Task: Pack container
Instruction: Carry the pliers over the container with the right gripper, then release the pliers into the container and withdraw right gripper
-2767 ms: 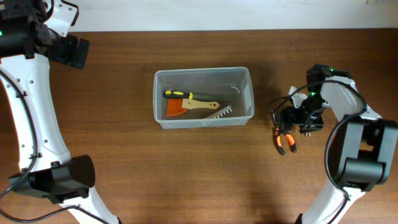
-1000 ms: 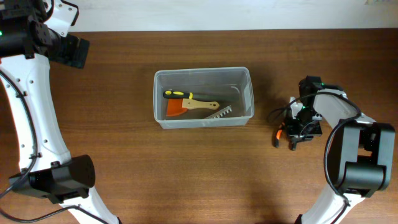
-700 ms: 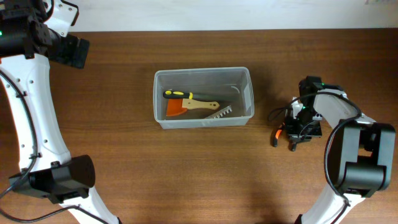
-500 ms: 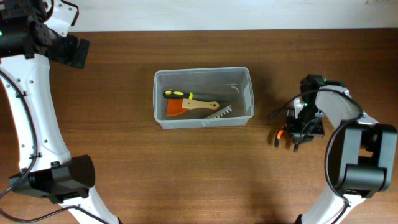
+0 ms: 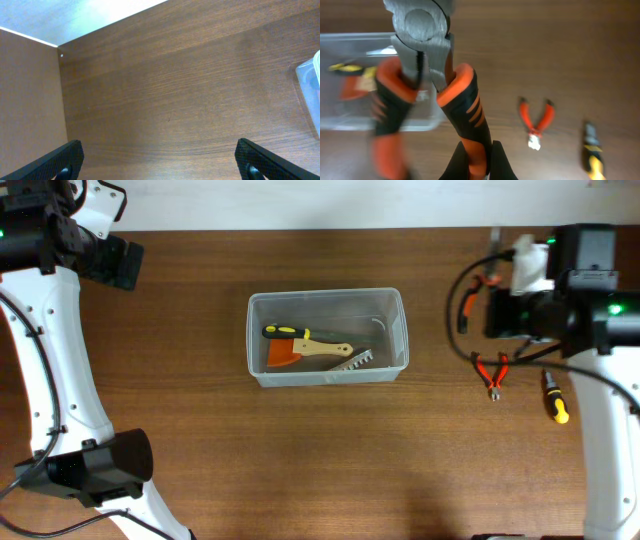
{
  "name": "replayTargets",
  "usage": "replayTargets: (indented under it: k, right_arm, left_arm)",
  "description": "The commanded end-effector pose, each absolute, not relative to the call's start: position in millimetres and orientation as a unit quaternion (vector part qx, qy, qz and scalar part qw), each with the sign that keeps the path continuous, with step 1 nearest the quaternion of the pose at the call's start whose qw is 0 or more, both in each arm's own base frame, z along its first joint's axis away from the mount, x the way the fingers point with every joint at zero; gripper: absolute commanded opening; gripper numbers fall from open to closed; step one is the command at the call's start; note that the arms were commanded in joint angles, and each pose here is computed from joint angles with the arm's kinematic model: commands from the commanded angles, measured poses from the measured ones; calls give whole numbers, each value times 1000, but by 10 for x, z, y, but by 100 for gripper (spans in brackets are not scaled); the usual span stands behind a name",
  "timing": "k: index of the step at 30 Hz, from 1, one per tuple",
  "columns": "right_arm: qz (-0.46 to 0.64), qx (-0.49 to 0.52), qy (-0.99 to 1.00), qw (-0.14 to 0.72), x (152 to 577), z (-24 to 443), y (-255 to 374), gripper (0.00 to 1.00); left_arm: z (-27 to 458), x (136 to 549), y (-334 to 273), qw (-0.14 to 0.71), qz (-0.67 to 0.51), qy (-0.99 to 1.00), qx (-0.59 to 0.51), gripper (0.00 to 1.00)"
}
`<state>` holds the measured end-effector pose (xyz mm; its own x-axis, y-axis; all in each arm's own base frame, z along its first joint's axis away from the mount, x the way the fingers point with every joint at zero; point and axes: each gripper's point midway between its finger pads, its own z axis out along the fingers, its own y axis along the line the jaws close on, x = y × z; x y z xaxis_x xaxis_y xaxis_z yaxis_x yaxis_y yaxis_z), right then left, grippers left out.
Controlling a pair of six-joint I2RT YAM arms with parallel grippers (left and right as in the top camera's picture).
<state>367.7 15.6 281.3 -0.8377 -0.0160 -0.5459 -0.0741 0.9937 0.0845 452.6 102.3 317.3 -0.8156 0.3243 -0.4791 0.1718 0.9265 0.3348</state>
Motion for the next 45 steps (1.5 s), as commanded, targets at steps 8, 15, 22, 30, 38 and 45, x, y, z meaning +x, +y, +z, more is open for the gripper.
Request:
replayTargets:
  k: [8, 15, 22, 30, 38, 45]
  right_arm:
    - [50, -279, 914, 289, 3996, 2455, 1409, 4]
    - [11, -484, 836, 257, 4203, 1894, 1781, 4]
    - [-35, -647, 733, 207, 4391, 1287, 1819, 4]
    - [-90, -708, 663, 228, 4746, 1084, 1870, 11]
    - [-102, -672, 687, 257, 4917, 1150, 1858, 46]
    - [-159, -509, 813, 235, 4775, 1687, 1362, 30]
  left_arm:
    - [3169, 4522, 1015, 275, 133, 944, 126, 99]
    - [3169, 4522, 1015, 275, 133, 944, 126, 99]
    - [3169, 4522, 1015, 275, 133, 944, 126, 99]
    - [3169, 4522, 1015, 275, 133, 944, 126, 99]
    - [3169, 4522, 1015, 275, 133, 944, 126, 99]
    - [3169, 4522, 1015, 275, 133, 944, 126, 99]
